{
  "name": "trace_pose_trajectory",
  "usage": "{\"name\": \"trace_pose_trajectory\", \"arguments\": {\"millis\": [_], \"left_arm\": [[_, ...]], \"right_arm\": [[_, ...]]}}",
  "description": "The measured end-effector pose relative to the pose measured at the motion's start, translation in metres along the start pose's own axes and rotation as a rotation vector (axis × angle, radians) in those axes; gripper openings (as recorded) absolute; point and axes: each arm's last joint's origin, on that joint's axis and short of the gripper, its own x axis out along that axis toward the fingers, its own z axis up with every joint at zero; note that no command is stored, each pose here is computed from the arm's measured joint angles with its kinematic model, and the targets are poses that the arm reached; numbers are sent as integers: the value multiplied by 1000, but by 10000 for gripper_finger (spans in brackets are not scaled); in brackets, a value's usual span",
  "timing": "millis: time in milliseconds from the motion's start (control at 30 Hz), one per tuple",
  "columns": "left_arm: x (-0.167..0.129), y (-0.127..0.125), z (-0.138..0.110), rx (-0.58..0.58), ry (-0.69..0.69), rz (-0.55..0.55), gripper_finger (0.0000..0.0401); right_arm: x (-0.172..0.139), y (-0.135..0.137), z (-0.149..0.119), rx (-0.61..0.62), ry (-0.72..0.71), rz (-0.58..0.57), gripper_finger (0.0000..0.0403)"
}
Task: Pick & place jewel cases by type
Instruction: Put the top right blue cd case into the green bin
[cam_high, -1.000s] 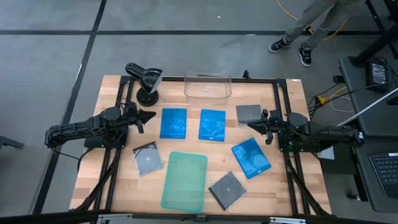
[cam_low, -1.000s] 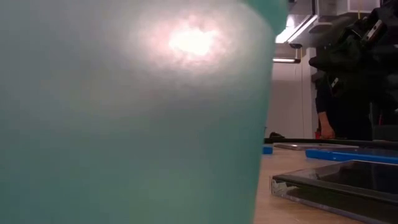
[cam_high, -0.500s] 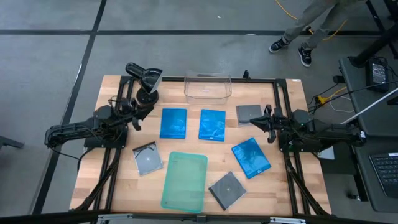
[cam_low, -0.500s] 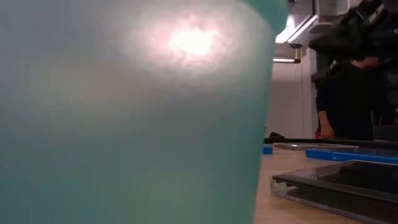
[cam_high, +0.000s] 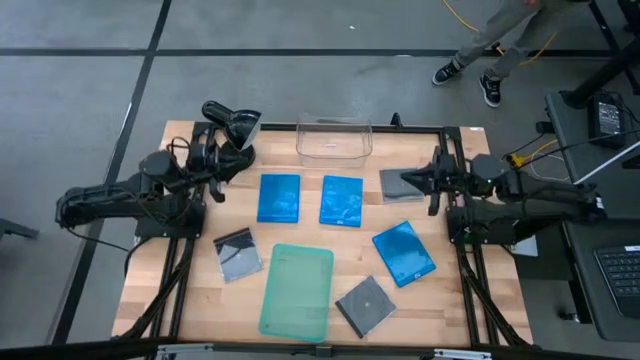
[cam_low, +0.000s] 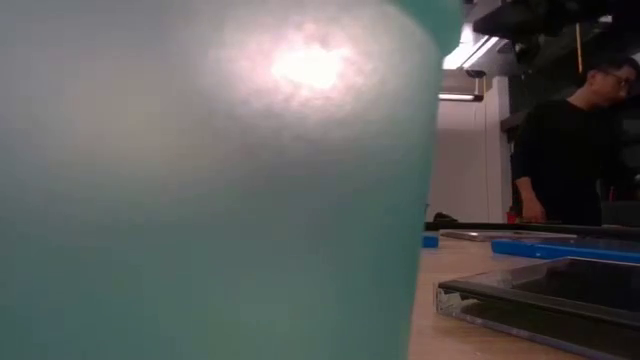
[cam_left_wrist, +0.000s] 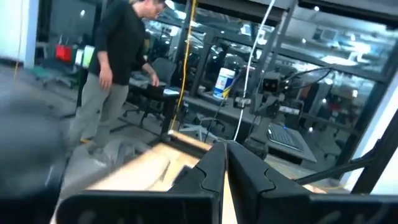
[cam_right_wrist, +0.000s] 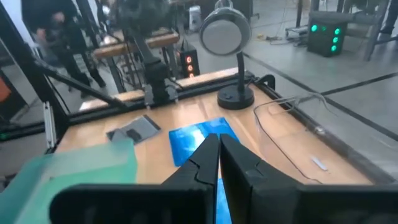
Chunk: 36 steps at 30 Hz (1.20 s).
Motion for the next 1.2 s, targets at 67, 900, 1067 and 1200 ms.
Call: {"name": "trace_pose_trajectory", "arguments": {"millis": [67, 900, 1067, 1200], "left_arm": [[12, -7, 19, 40, 3, -16, 9], [168, -27, 17, 170, 520, -17, 2], [178, -23, 0, 170, 582, -3, 2], [185, -19, -16, 170, 653, 14, 2]], "right_arm": [[4, 2, 8, -16, 20, -3, 20], [23, 1, 5, 64, 278, -152, 6], [34, -2, -6, 49, 388, -198, 11], [46, -8, -16, 48, 500, -238, 5]]}}
